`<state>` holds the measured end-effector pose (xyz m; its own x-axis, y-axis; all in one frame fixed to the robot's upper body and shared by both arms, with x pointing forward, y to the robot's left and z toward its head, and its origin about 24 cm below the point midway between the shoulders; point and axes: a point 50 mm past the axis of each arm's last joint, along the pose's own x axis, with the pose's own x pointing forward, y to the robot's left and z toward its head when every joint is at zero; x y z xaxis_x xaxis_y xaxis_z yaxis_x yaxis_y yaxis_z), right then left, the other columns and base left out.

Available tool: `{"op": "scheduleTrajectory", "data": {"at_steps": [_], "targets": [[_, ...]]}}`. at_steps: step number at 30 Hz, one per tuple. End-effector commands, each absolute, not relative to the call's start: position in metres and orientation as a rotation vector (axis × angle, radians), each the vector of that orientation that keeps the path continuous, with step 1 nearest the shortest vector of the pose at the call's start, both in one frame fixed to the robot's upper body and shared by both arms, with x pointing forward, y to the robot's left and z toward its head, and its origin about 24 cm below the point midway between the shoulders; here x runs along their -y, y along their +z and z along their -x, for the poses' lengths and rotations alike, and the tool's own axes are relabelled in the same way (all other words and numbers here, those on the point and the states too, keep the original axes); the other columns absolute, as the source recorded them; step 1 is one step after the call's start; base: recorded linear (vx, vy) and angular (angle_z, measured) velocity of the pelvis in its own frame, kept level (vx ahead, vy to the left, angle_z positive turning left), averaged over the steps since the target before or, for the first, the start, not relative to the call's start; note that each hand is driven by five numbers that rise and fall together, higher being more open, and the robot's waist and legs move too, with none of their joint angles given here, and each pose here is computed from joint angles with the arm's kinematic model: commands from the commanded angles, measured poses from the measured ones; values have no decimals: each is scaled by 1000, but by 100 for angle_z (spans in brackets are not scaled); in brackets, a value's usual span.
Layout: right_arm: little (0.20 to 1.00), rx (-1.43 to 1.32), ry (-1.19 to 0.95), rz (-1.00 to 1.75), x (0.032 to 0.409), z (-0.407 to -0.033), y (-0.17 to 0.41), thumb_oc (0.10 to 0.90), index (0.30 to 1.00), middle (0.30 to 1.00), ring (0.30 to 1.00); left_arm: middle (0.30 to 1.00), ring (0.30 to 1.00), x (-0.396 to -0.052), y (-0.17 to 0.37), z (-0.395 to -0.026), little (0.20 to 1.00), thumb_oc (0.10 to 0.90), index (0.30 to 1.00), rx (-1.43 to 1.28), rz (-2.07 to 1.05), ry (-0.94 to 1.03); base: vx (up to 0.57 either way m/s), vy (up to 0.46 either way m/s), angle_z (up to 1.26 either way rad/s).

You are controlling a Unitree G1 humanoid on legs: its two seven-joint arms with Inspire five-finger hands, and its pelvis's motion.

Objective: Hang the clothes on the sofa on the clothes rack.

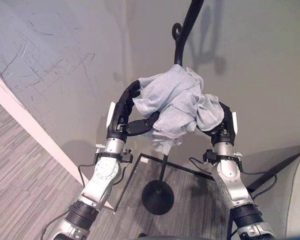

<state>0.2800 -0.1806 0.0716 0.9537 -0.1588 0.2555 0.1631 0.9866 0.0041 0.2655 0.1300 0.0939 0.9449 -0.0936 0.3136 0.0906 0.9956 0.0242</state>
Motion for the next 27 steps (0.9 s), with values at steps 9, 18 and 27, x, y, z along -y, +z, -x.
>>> {"op": "scheduleTrajectory", "data": {"at_steps": [9, 18, 27], "targets": [[300, -1, -283, 75, 208, -256, 19, 400, 300, 300, 300, 900, 900, -167, 51, -258, 900, 800, 900, 154, 48, 85, 1, 0, 0], [764, 4, -282, 89, 205, -253, 19, 709, 764, 764, 764, 900, 900, -177, 28, -250, 900, 800, 900, 67, 41, 169, 6, -5, 9], [900, 37, -363, 78, 213, -249, 24, 800, 900, 900, 900, 900, 900, -190, 14, -241, 900, 800, 900, 12, 50, 254, 5, -4, 7]]}}
